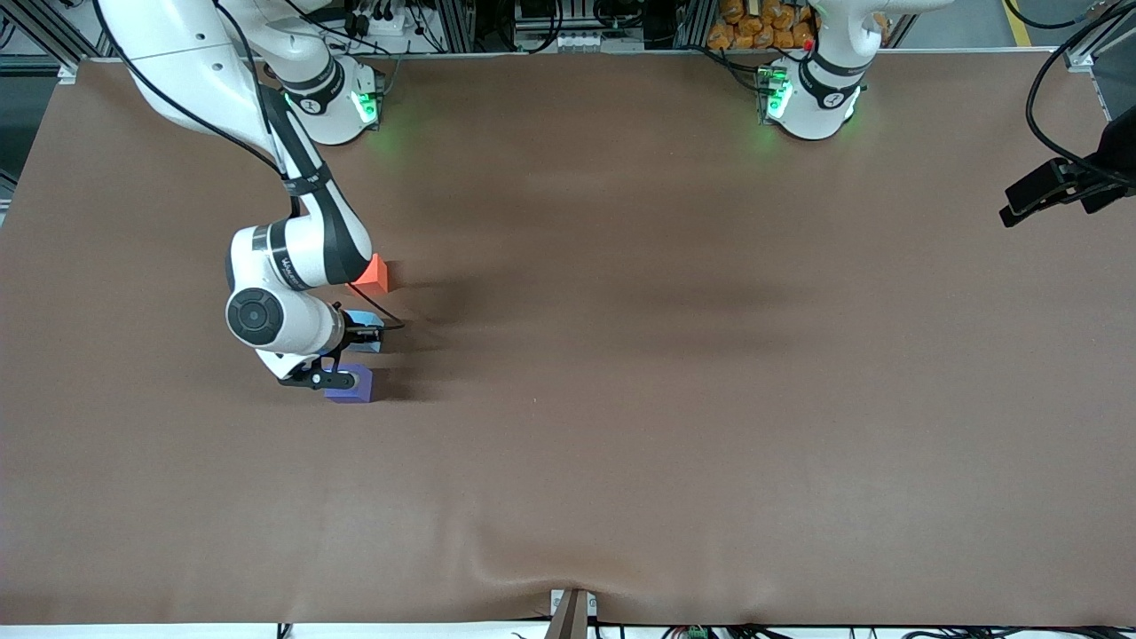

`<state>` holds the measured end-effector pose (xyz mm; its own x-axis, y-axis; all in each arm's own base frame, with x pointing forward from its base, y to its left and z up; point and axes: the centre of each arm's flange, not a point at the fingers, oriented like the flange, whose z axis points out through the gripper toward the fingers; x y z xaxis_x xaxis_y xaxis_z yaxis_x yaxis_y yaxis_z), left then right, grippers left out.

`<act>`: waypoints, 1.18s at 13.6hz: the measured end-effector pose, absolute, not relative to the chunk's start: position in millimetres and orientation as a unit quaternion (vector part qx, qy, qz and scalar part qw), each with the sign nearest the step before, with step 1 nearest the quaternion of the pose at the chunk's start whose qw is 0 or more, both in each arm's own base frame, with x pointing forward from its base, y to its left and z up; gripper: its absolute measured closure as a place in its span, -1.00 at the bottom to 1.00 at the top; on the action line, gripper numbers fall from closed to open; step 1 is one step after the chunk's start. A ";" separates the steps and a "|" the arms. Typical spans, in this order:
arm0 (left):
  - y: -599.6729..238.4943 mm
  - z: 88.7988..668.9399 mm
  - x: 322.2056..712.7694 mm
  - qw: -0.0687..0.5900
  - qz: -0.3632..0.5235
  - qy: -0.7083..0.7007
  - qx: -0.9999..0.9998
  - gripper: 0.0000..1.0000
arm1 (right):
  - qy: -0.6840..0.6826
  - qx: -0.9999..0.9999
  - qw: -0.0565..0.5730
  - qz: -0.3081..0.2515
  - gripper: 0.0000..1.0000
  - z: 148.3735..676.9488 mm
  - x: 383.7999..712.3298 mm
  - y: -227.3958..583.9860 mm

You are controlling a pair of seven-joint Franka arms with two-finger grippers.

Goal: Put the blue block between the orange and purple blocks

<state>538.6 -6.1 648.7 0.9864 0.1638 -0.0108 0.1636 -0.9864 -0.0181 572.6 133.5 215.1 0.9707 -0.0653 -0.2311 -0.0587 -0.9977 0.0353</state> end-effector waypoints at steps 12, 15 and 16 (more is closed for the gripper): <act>-18.8 645.3 543.5 0.008 -0.006 -0.070 -0.997 -1.00 | -0.045 0.993 0.012 -0.110 -0.89 206.2 570.1 116.6; -18.9 645.8 544.5 0.007 -0.010 -0.070 -0.997 -1.00 | -0.044 0.997 0.000 -0.069 -1.00 255.8 586.1 104.7; -18.9 645.6 544.6 0.007 -0.011 -0.070 -0.997 -1.00 | -0.041 0.997 -0.005 -0.057 -1.00 280.6 589.4 99.7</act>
<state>544.6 -18.9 645.6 0.9899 0.1398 0.0220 0.1401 -0.9901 -0.0128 589.4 99.7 280.6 0.9900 -0.0822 -0.1149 -0.0833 -0.9965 -0.0048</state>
